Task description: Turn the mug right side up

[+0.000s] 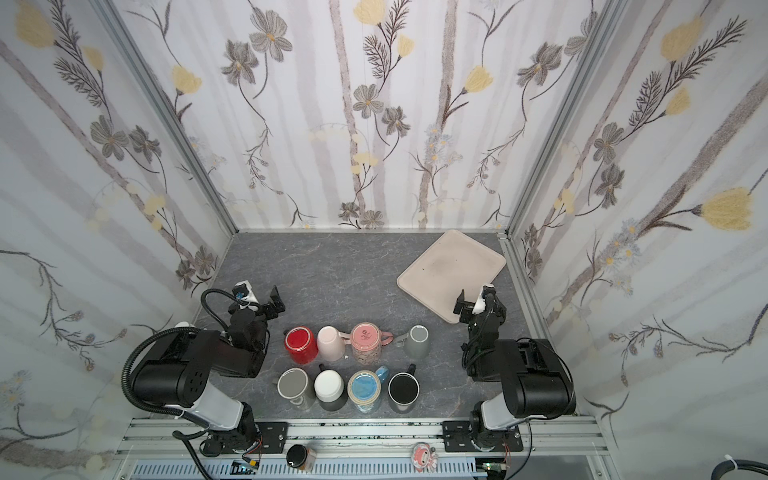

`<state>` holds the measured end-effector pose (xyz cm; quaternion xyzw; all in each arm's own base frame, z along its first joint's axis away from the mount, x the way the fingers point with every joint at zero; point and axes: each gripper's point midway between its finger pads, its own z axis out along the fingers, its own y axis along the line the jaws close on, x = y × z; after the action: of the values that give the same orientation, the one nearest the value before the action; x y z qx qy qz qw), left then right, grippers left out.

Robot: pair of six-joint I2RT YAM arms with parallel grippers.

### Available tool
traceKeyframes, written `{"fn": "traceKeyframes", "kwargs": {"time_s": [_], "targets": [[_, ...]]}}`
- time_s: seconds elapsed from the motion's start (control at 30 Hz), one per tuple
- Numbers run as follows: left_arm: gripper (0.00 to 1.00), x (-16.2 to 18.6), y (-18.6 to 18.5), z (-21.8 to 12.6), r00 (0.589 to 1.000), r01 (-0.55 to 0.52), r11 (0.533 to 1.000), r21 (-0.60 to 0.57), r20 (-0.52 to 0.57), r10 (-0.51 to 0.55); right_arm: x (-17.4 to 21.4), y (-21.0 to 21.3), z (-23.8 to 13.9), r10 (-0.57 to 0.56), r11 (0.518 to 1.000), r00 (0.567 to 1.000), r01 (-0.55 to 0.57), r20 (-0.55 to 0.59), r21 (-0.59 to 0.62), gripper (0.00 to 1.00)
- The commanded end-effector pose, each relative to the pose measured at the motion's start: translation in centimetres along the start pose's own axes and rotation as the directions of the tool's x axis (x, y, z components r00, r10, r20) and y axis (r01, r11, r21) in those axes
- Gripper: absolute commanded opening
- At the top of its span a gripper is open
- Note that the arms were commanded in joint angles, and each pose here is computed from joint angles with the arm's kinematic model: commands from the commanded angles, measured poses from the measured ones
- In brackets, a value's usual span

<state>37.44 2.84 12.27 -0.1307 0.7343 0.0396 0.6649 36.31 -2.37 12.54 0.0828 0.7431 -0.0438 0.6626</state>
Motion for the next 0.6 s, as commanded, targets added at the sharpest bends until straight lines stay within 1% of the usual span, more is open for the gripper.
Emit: {"fn": "traceKeyframes", "kwargs": {"time_s": [0.0, 0.4, 0.5, 0.57], "targets": [[1.00, -0.8, 0.0, 0.0, 0.999, 0.008, 1.000, 0.001, 0.032, -0.008, -1.3, 0.0, 0.0, 0.002, 1.000, 0.999, -0.003, 0.052, 0.003, 1.00], [1.00, -0.9, 0.1, 0.0, 0.999, 0.010, 1.000, -0.002, 0.038, -0.010, -1.3, -0.2, 0.0, 0.019, 1.000, 0.998, -0.019, 0.052, 0.000, 1.00], [1.00, -2.4, 0.4, -1.0, 0.997, 0.023, 0.999, -0.035, 0.076, -0.020, -2.2, -0.8, 0.3, 0.028, 0.999, 0.999, -0.030, 0.035, 0.037, 1.00], [1.00, -3.5, 0.8, -1.2, 0.996, 0.030, 0.997, -0.067, 0.082, -0.024, -3.0, -1.0, 1.1, 0.027, 0.997, 1.000, -0.027, -0.011, 0.069, 0.99]]}}
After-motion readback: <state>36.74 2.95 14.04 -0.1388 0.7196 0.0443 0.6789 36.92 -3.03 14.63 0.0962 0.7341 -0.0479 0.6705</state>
